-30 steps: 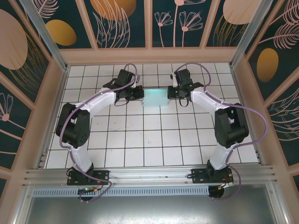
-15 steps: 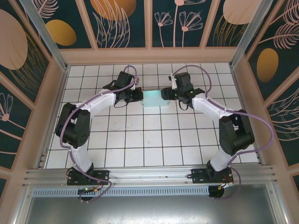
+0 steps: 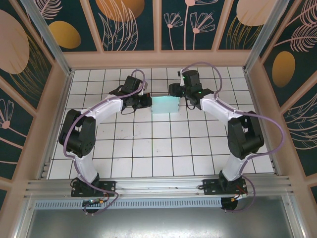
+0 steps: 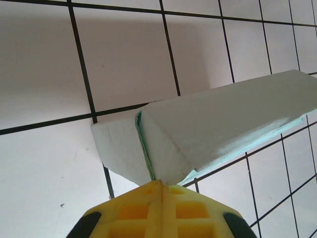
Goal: Fold the paper box
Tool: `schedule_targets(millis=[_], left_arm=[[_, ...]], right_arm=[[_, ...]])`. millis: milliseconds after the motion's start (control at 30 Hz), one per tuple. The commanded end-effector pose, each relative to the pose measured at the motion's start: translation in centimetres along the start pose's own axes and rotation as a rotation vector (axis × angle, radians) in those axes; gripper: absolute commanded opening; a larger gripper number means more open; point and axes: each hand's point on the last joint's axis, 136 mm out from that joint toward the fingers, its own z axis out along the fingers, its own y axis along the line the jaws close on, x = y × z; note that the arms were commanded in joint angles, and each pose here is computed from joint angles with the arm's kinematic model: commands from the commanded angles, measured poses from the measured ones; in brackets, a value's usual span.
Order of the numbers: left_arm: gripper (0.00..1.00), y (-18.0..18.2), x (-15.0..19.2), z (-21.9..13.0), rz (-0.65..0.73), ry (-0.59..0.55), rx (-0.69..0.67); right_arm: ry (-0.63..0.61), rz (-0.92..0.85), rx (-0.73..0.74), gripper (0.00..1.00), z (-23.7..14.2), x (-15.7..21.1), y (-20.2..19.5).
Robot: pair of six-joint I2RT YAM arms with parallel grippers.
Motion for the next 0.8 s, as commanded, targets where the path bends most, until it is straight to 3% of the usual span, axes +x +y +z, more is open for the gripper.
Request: schedule_targets(millis=[0, 400, 500, 667, 767], left_arm=[[0.04, 0.0, 1.1, 0.5, -0.033, 0.034, 0.023], [0.31, -1.7, -0.8, -2.0, -0.009, -0.051, 0.043], [0.45, -2.4, -1.2, -3.2, 0.007, -0.077, 0.058], [0.83, -3.6, -2.4, -5.1, 0.017, -0.156, 0.094], [0.89, -3.2, -3.3, -4.8, -0.014, -0.188, 0.074]], right_arm=[[0.023, 0.026, 0.025, 0.64, 1.0, 1.1, -0.6], [0.092, 0.088, -0.006, 0.61, 2.7, 5.0, -0.3], [0.101, 0.095, -0.001, 0.61, 3.0, 5.4, -0.5], [0.114, 0.094, -0.001, 0.60, 3.3, 5.9, -0.5], [0.119, 0.095, -0.006, 0.60, 3.3, 6.2, -0.4]])
